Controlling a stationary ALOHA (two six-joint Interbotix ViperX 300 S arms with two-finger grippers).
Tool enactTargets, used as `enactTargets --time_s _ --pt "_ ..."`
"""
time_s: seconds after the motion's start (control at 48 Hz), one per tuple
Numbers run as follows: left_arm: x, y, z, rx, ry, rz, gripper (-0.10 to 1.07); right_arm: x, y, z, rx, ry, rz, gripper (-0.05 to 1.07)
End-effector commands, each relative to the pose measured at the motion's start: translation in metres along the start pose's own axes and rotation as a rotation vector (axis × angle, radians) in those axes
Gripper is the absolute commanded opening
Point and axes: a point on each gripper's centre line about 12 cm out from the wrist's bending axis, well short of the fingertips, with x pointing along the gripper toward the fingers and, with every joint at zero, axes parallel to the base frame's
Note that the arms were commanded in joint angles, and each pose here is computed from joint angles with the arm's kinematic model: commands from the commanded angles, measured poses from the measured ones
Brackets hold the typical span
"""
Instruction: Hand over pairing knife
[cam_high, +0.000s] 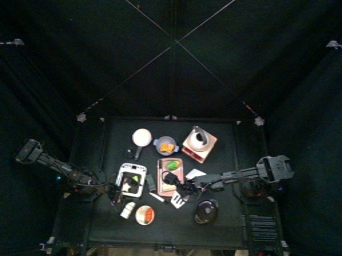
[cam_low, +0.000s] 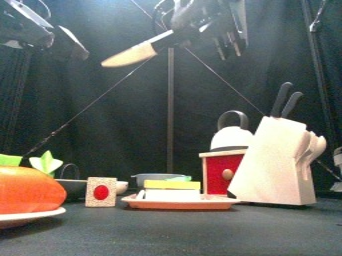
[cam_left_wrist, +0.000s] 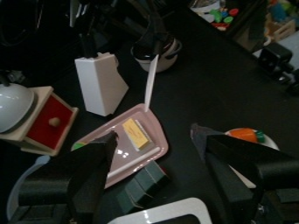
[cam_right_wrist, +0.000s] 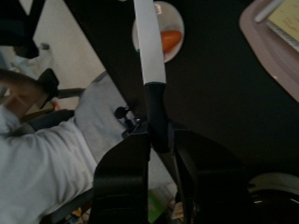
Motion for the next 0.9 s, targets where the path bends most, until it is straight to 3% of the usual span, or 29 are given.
enactTargets --time_s 0.0,0.188,0.604,0.875 --pt "0.004 0.003 0.011 0.01 -0.015 0.023 1.0 -0.014 0.006 0.013 -0.002 -0.032 0.045 0.5" --pt "0.005 0.007 0.015 0.021 -0.011 0.08 1.0 -0.014 0.002 0.017 -0.006 -0.036 0.045 0.5" --pt "0.013 0.004 0.021 0.044 -0.005 0.088 0.98 -0.014 0.001 0.017 -0.011 -0.035 0.045 0.5" --pt "0.019 -0.004 0.023 0.081 0.0 0.078 0.78 -0.013 0.001 0.017 -0.013 -0.035 0.042 0.5"
